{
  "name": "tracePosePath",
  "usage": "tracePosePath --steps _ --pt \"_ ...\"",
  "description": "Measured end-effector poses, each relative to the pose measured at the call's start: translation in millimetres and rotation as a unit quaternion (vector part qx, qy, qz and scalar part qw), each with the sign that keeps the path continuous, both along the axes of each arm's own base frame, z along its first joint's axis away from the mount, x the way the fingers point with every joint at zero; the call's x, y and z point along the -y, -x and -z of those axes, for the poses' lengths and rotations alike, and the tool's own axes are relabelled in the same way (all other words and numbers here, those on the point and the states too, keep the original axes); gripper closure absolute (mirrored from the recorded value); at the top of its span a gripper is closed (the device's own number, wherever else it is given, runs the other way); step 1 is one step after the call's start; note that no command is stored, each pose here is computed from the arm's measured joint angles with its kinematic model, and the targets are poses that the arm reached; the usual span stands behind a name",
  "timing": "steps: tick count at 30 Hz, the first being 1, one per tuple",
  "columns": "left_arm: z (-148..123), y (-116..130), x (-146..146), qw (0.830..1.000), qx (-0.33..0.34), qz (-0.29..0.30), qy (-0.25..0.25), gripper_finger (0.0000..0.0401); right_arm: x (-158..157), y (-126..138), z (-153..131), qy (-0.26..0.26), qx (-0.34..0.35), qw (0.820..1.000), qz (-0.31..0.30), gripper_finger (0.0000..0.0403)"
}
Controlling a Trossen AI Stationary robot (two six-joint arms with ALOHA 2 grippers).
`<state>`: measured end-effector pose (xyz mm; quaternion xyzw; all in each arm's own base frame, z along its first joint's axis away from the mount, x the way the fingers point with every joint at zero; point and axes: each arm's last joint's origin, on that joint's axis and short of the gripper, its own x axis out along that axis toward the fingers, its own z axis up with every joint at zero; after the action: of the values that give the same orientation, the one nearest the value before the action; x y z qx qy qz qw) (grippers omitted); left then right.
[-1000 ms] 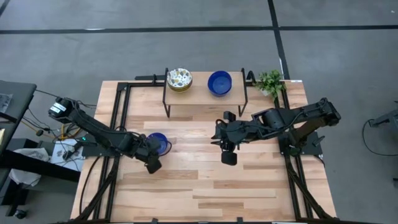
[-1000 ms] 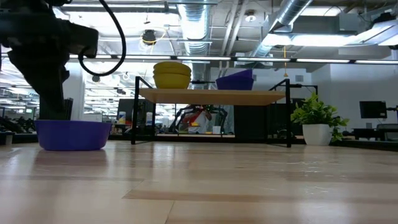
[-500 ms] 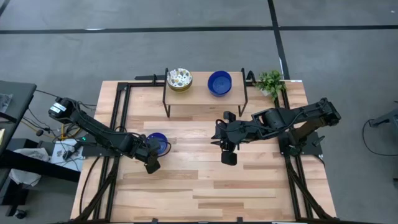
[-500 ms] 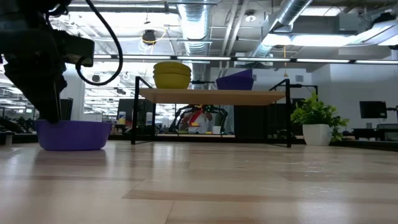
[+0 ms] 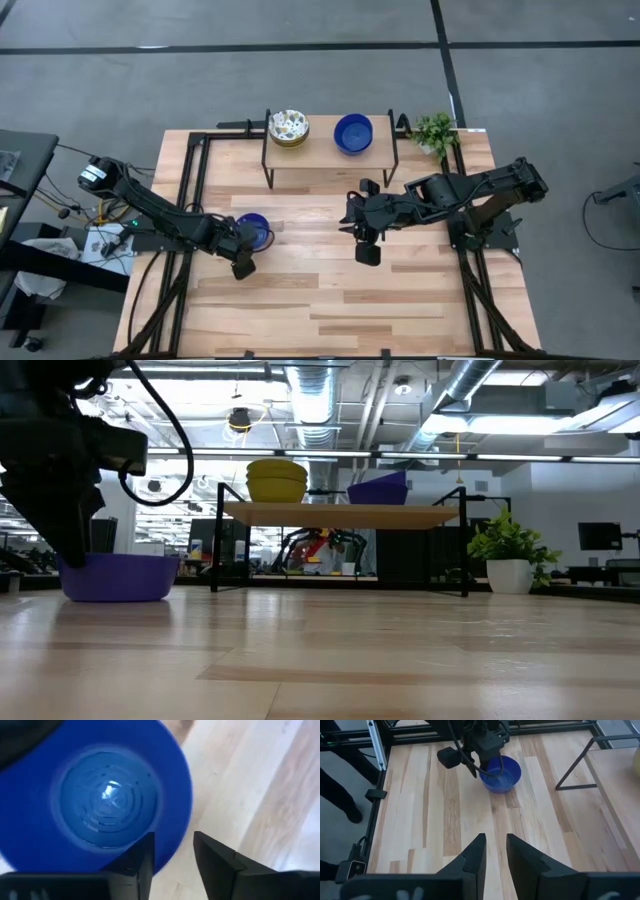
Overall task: Pick & Place Mini bowls
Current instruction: Stack the blue bowl on top of the blue bowl on the shelf
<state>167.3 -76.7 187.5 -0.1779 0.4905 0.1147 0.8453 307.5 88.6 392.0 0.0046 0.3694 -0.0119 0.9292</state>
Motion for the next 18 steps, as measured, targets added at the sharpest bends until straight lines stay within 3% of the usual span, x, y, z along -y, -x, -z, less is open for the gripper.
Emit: tracePosePath --steps 9,18 --pt "-2 -1 4 0.999 0.004 0.030 0.020 0.0387 0 0 0 0.000 0.000 1.000 0.001 0.0336" --pt "-8 -8 14 0.996 0.062 0.050 0.042 0.0392 0 -1 -1 -0.001 0.007 1.000 0.001 0.0336"
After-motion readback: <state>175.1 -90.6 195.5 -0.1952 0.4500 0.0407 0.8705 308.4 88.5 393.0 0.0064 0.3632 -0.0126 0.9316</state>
